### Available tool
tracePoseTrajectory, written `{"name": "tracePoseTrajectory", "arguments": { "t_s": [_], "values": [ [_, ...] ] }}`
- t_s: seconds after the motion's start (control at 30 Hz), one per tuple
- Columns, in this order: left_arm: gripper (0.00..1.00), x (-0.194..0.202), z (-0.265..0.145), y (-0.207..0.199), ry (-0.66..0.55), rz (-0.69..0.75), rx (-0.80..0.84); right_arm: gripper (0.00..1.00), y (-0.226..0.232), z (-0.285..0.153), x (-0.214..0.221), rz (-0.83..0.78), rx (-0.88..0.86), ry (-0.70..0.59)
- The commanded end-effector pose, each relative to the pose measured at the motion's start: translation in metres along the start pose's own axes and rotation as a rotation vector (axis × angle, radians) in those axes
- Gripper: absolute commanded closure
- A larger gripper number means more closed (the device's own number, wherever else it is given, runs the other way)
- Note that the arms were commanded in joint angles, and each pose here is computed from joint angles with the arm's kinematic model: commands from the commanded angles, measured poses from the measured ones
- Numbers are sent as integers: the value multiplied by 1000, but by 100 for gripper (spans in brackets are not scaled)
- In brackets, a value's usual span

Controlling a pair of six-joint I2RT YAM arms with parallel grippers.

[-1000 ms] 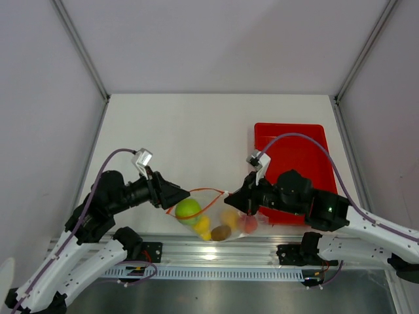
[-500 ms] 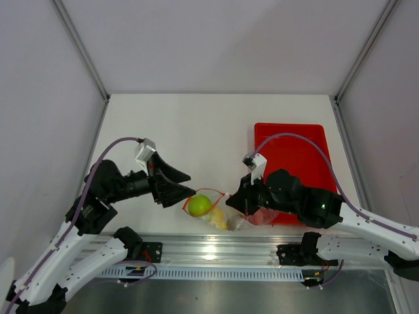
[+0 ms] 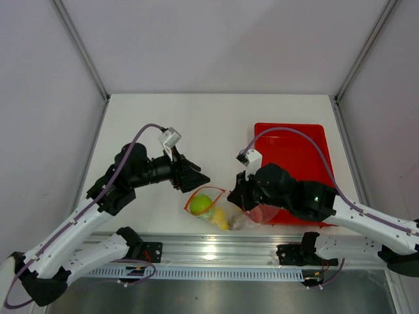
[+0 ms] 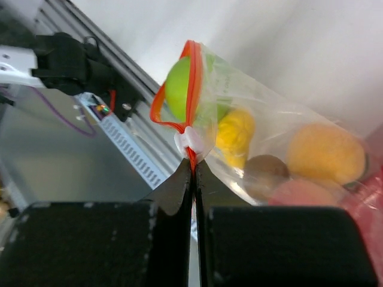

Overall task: Place the food in the zip-top bag and seal the zipper
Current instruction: Zip the zipper food storage bag at the center of the board.

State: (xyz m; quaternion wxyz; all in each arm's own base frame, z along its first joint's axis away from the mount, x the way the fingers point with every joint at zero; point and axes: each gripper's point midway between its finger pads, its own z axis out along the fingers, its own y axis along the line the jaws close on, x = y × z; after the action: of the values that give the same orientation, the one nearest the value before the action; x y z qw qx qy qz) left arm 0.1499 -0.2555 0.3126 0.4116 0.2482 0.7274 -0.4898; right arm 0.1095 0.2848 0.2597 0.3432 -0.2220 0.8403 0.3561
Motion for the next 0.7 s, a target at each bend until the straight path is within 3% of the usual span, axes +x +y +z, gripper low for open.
{"name": "tracePoseTrajectory", "arguments": {
  "t_s": [0.0, 0.1, 0.2, 0.37, 0.5, 0.67],
  "values": [
    [31, 6, 16, 33, 23, 17, -123, 100, -22, -3, -19, -77, 99, -41],
    [51, 18, 32, 54, 107, -28, -192, 100, -38, 1, -24, -96, 115, -28],
    [59, 18, 33, 61, 103, -56, -229, 100, -52, 2, -32, -86, 132, -37],
    [43, 2, 19, 55, 11, -34, -247, 100, -52, 0, -37, -57, 127, -31],
    [25, -10, 12, 45, -49, 10, -214, 100, -48, 1, -36, -14, 130, 6],
    [21, -5, 21, 22, 15, 28, -68, 100, -43, 7, -36, 12, 125, 40]
  ]
}}
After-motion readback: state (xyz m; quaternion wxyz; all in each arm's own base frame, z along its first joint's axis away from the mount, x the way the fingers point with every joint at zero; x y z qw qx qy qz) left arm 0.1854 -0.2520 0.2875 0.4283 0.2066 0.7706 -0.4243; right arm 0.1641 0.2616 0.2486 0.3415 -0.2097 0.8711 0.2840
